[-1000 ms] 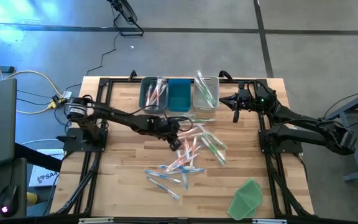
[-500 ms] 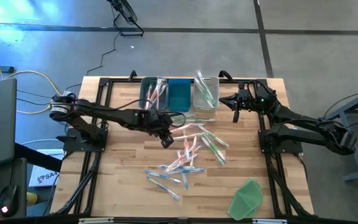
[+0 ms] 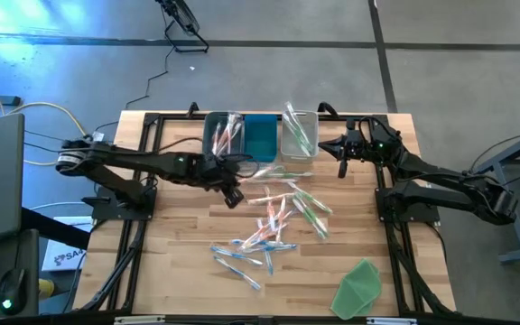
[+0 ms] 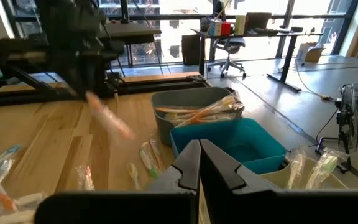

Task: Pick & Place Toothbrushes
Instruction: Put the orange toothbrush into the dark blue bin

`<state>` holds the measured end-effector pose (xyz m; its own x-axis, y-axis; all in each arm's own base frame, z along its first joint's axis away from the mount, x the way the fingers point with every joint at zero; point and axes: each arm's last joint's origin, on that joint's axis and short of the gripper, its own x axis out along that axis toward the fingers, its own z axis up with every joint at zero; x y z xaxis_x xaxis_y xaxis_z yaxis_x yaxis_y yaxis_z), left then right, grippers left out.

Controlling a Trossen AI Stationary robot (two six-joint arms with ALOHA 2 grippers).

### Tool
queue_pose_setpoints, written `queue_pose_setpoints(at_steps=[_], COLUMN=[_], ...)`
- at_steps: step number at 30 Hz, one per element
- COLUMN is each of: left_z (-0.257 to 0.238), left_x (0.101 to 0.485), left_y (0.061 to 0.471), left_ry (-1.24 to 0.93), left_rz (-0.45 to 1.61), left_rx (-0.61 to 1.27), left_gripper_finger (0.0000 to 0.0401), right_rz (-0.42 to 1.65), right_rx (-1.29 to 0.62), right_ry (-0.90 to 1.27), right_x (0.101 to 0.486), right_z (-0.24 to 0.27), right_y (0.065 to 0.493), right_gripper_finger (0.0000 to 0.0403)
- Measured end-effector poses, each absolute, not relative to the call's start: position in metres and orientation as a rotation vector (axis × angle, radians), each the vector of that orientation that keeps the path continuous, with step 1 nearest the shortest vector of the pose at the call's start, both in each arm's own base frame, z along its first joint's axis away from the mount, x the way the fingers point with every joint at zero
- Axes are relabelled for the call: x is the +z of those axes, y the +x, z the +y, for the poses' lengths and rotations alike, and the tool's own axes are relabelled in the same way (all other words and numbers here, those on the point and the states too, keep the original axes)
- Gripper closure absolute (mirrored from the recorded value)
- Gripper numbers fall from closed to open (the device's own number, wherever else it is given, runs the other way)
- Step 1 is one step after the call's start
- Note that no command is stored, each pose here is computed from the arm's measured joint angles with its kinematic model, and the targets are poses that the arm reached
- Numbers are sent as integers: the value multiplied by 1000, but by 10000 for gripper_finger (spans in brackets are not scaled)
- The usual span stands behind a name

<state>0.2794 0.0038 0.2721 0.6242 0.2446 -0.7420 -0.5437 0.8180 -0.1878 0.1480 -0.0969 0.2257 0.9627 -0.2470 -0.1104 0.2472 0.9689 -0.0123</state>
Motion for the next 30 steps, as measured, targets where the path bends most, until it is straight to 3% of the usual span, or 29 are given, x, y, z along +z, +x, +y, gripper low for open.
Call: queue_pose_setpoints(at_steps=[10,16,30], left_z=[14,19,21], left_x=[324,330,328], left_y=[243,231,232], left_ry=[-301,-248,-275], left_rz=[506,415,345], left_rx=[787,972,1080], left_gripper_finger=[382,382,382], right_rz=[113,112,115], right_rx=[-246,-247,-246], right_ry=[4,4,8], right_x=[226,226,225], right_z=[-97,-97,-97], right_y=[148,148,148], right_gripper_finger=[400,400,400])
